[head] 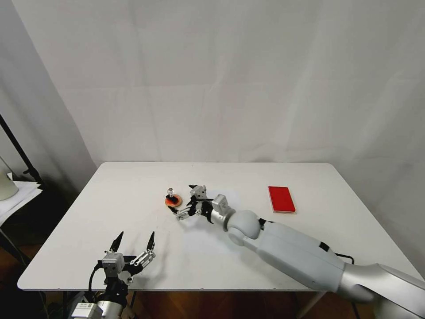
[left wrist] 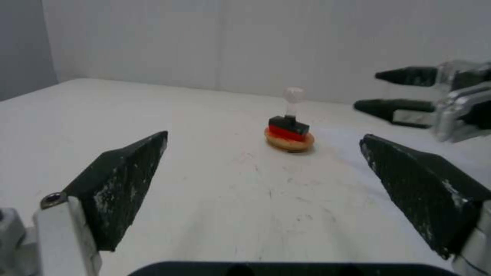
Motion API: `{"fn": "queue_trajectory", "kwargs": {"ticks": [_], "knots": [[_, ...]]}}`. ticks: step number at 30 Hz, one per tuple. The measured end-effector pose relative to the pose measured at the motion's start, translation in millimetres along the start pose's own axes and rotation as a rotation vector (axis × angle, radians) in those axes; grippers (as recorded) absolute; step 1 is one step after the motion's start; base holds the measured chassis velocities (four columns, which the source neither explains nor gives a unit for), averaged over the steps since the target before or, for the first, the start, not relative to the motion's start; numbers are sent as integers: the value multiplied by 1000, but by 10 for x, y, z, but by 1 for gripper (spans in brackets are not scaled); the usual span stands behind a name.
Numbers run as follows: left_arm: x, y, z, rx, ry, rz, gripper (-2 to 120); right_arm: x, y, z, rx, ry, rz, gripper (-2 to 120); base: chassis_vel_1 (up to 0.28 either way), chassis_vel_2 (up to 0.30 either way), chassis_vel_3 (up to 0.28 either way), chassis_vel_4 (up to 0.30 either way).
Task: Pick up the stamp from the ink pad and place it onto another ink pad.
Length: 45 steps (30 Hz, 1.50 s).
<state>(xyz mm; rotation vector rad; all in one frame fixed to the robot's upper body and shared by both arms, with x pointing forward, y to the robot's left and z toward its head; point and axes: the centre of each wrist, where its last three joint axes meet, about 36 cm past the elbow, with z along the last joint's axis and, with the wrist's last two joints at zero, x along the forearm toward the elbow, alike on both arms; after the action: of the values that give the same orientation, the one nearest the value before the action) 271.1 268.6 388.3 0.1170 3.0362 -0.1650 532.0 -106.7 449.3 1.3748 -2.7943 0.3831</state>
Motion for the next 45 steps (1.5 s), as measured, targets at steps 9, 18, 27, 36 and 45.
{"fn": "queue_trajectory", "kwargs": {"ticks": [9,18,27,36,45], "knots": [[-1,0,-1,0,0,0,100,1299,-203,-154,65,-67,173,100,0,0,0,0],[0,0,0,0,0,0,100,2304,259,180,151,-160,555,100,0,0,0,0],[0,0,0,0,0,0,100,2742,916,251,66,-101,863,100,0,0,0,0],[0,0,0,0,0,0,100,2960,1415,384,9,-22,934,100,0,0,0,0],[0,0,0,0,0,0,100,2961,1535,471,-24,-25,930,100,0,0,0,0]]}}
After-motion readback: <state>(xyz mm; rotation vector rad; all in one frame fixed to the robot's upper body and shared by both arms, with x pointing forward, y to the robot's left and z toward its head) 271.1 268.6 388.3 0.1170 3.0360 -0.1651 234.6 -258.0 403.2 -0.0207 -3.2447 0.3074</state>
